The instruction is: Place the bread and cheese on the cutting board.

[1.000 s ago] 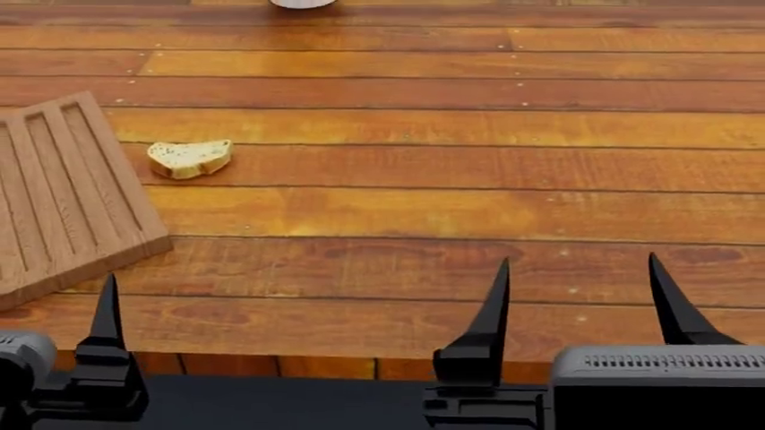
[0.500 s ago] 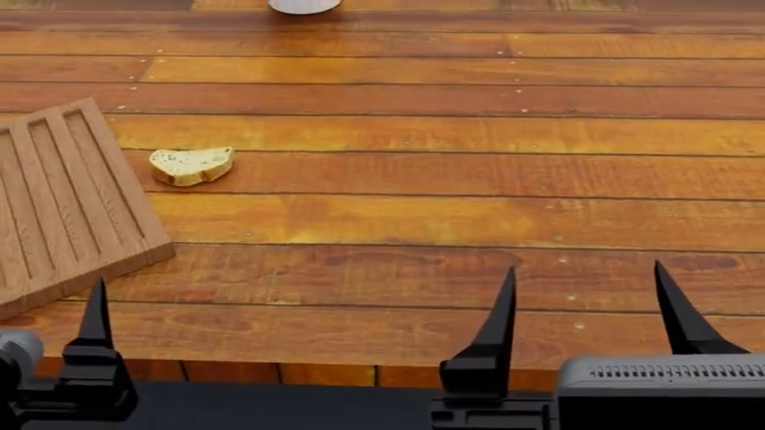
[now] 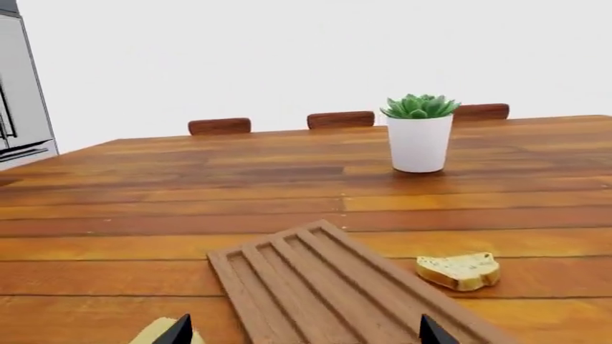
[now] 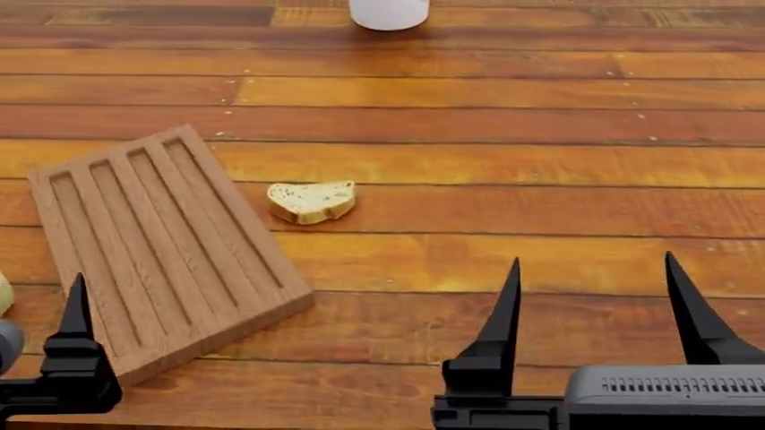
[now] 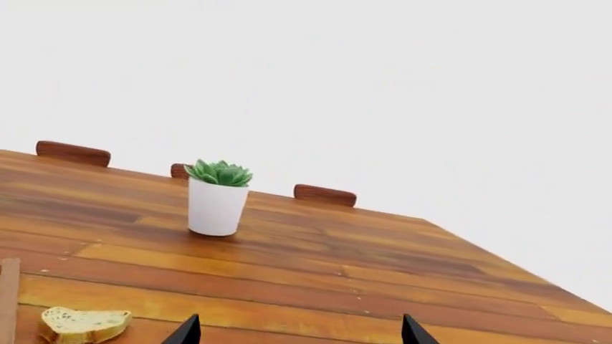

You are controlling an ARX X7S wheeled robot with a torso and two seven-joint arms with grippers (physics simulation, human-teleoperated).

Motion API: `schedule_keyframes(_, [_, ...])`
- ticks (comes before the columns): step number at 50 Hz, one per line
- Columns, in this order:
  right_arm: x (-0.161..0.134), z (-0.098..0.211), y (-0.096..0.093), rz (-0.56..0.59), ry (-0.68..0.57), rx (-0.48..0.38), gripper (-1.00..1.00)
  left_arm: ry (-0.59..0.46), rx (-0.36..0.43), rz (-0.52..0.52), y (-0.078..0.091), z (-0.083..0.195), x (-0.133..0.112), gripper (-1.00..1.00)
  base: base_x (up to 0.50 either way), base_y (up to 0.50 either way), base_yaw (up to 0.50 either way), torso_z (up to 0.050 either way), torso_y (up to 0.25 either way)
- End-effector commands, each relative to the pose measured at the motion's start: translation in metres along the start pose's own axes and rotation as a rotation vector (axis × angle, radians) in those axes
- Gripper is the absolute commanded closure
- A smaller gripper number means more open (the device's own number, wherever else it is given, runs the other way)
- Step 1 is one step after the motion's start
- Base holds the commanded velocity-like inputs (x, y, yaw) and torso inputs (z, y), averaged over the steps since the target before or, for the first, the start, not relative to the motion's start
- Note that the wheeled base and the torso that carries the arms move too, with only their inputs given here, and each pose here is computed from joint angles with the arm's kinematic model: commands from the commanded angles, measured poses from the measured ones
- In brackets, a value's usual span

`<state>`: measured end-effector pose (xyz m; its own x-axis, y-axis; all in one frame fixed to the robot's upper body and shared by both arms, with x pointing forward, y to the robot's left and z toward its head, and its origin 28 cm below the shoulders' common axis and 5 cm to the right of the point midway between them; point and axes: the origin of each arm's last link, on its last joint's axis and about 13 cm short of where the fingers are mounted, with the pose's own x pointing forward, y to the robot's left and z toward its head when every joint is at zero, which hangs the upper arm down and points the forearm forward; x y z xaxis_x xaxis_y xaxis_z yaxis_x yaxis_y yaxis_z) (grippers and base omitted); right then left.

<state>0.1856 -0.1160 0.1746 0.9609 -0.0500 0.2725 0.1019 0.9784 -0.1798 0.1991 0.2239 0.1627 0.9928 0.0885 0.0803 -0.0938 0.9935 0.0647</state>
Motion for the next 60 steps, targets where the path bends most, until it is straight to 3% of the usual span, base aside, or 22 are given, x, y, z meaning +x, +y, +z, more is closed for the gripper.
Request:
schedule_keyframes(1, [0.0, 0.0, -0.003, -0.028, 0.001, 0.004, -1.0, -0.006, -0.015, -0.016, 0.002, 0.002, -0.003, -1.0, 0.18, 0.5, 0.0, 0.0, 0.0])
schedule_keyframes(7, [-0.001, -0.001, -0.003, -0.027, 0.004, 0.003, -1.0, -0.009, -0.01, -0.014, 0.002, 0.002, -0.004, -1.0, 0.21, 0.5, 0.0, 0.0, 0.0])
schedule_keyframes(11, [-0.001, -0.012, -0.004, -0.018, 0.042, -0.054, -1.0, -0.007, -0.007, -0.021, 0.0, 0.002, -0.004, -1.0, 0.29, 0.5, 0.0, 0.0, 0.0])
schedule_keyframes(40, [-0.003, -0.01, -0.004, -0.003, 0.038, -0.034, -1.0, -0.013, 0.036, -0.037, -0.002, 0.003, -0.006, -1.0, 0.41, 0.41, 0.0, 0.0, 0.001])
schedule_keyframes(54, [-0.003, -0.008, -0.009, -0.034, 0.073, -0.018, -1.0, -0.01, 0.039, -0.045, -0.003, 0.005, -0.007, -1.0, 0.29, 0.0, 0.0, 0.0, 0.002])
schedule_keyframes(58, [0.002, 0.0, -0.02, -0.025, 0.138, -0.107, -1.0, -0.004, 0.038, -0.05, -0.004, 0.003, -0.007, -1.0, 0.0, 0.0, 0.0, 0.0, 0.0])
schedule_keyframes(60, [0.007, 0.002, -0.022, 0.021, 0.186, -0.009, -1.0, 0.0, 0.037, -0.057, -0.006, 0.003, -0.008, -1.0, 0.0, 0.0, 0.0, 0.0, 0.0])
